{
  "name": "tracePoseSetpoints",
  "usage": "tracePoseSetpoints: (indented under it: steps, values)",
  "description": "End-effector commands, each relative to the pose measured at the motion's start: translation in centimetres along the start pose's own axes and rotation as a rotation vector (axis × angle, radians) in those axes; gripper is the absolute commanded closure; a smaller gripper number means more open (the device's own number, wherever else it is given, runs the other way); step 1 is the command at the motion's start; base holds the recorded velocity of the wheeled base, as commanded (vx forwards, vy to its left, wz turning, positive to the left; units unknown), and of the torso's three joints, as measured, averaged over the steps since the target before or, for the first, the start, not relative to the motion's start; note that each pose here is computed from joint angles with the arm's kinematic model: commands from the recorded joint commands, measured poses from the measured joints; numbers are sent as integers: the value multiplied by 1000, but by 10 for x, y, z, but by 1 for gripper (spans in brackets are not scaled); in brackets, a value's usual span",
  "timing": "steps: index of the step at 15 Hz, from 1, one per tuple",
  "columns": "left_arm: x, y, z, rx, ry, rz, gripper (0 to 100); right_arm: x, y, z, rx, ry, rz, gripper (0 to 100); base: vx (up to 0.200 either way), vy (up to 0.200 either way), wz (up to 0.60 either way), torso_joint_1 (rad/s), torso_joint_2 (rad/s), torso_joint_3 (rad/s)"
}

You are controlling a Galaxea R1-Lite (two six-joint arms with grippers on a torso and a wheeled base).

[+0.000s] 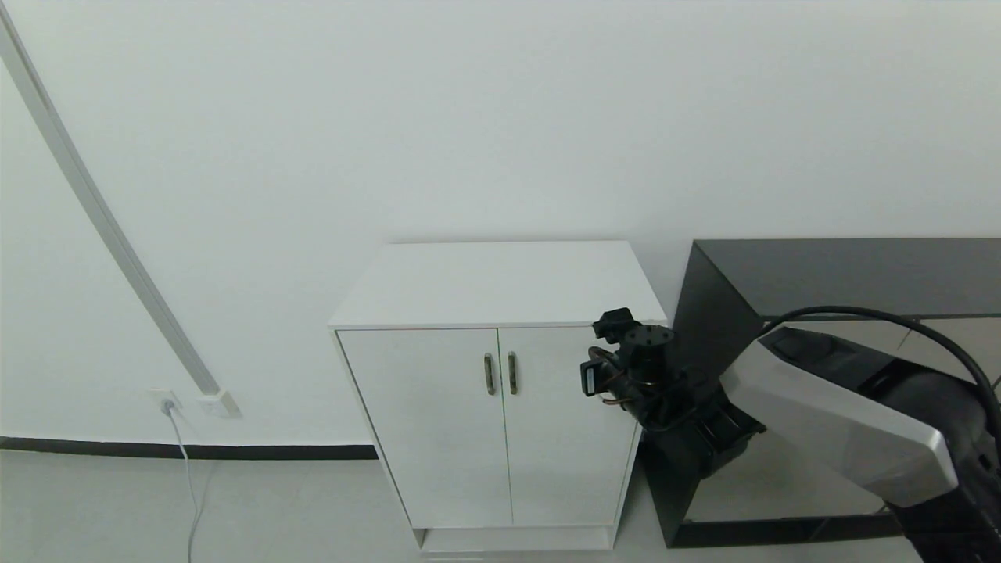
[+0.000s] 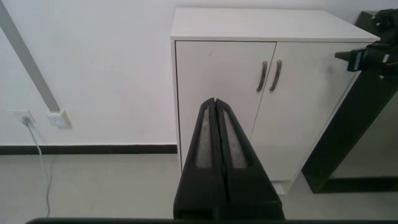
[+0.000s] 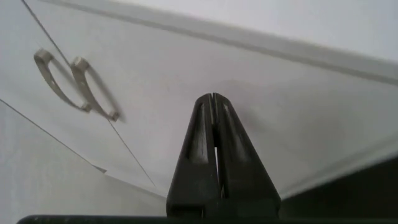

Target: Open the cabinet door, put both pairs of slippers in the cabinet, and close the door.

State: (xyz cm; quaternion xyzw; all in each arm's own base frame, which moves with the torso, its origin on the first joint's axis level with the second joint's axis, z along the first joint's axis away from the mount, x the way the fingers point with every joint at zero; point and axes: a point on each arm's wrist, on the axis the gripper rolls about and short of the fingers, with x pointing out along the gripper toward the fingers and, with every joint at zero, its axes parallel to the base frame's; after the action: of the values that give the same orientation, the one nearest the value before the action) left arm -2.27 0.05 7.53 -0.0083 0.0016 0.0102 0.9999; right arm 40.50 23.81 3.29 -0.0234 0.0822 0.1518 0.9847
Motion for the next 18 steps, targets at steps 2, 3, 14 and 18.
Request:
tracePoseSetpoints:
  steps: [2,3,14,18]
  values:
    - [0,0,0,0,0,0,100,-46,-22,31,15,-38,-46,100,0,0,0,0,0,0]
    - [0,0,0,0,0,0,100,-58,-30,35,17,-35,-59,100,0,0,0,0,0,0]
    - [0,0,0,0,0,-2,100,-211,-129,71,51,-61,-367,100,0,0,0,0,0,0]
    - [0,0,0,1,0,-2,100,-258,-132,65,50,-58,-394,100,0,0,0,0,0,0]
